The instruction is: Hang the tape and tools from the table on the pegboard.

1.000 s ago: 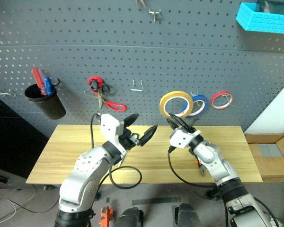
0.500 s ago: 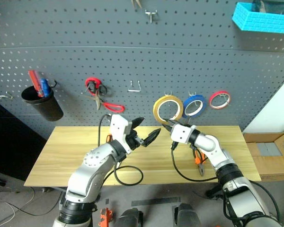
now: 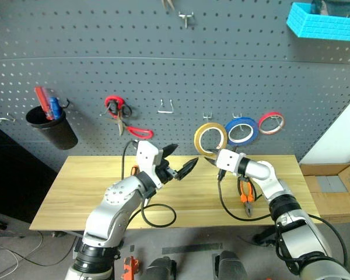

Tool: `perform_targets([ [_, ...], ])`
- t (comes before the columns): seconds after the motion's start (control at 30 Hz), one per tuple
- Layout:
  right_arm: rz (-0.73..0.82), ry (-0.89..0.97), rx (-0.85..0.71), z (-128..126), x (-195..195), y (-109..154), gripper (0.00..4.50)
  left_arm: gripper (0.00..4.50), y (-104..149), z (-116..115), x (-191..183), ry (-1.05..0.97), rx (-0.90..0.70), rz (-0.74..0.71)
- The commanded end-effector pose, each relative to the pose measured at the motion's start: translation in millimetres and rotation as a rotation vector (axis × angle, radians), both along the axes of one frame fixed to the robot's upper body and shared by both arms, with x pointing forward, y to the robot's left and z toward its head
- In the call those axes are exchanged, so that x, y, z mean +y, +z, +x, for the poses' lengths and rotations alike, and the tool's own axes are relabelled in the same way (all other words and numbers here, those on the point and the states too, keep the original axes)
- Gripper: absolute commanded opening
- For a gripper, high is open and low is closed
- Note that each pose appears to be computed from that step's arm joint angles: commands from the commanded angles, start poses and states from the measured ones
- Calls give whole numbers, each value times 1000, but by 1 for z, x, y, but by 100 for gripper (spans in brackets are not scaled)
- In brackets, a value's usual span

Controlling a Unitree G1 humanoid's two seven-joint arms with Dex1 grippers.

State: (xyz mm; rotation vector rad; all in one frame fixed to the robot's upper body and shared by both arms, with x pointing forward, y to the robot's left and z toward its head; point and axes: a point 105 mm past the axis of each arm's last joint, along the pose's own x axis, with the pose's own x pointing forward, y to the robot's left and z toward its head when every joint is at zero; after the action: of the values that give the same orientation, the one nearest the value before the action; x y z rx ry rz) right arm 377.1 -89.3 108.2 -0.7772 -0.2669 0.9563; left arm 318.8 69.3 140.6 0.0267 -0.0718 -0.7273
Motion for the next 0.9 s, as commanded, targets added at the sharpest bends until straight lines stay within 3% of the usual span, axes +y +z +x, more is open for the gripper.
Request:
perform_targets([
  [0.03,50,-25,-49,3,-4,17,232,450,12,-4,-3,-9,-57,-7],
  [0.23,60,-32,-28,-10,-7,5,438,450,11,-6,-4,-12,-49,-9],
  [0.4,51,-218,175,-31,-28,-33,446,450,-1,-20,-3,-36,-23,14],
  [0.57,163,-507,545,-51,-41,-53,446,450,-30,-44,5,-79,42,101],
  [0.73,230,-844,819,-39,-57,-52,446,450,-52,-66,7,-146,73,226],
  [0.9,217,-967,880,-18,-68,-46,446,450,-55,-71,3,-167,70,246],
])
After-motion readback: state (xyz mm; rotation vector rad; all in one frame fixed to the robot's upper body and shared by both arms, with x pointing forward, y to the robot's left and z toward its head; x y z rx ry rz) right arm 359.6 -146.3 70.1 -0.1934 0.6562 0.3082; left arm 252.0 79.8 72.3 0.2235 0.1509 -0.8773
